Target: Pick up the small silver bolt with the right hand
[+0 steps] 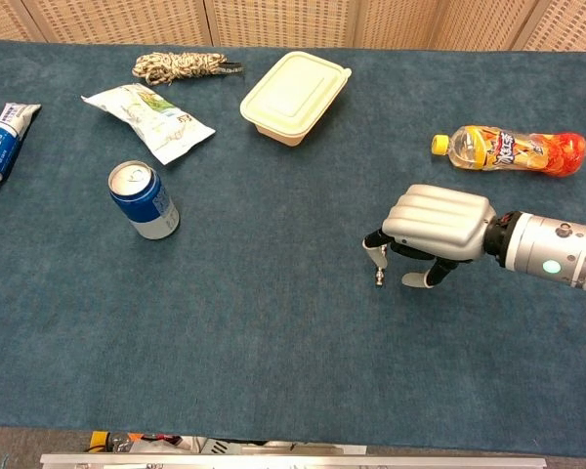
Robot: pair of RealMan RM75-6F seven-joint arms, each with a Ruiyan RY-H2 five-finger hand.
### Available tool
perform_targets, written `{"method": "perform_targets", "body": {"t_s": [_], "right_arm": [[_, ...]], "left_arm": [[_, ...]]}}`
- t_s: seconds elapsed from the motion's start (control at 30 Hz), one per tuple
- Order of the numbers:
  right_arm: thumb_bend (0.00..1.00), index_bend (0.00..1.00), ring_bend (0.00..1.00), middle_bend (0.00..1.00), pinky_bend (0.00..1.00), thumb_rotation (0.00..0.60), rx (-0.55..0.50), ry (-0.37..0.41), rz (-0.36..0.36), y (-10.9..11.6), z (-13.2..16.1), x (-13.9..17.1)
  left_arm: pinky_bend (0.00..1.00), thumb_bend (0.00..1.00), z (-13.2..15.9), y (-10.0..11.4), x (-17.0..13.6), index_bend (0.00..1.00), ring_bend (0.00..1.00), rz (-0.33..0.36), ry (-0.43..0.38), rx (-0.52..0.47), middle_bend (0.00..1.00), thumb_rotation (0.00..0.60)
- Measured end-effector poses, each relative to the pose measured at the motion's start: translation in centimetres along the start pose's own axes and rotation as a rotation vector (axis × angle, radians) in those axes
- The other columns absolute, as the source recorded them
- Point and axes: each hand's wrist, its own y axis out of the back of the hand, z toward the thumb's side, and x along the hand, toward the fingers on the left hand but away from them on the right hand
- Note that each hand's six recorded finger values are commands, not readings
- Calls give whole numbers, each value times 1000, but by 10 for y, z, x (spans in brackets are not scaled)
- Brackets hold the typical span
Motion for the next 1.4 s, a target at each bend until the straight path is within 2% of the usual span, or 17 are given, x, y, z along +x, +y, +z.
{"method": "perform_targets", "body": {"t_s": [0.37,1.4], "right_arm": [[230,500,946,903,1000,600,22,-7,25,-8,0,-17],[301,522,952,905,1000,600,31,-4,46,-18,6,-32]], "left_arm": [[0,239,-4,-2,0,0,0,-3,9,-8,0,600],[0,238,-16,-4,-3,0,0,0,34,-19,0,600]]}}
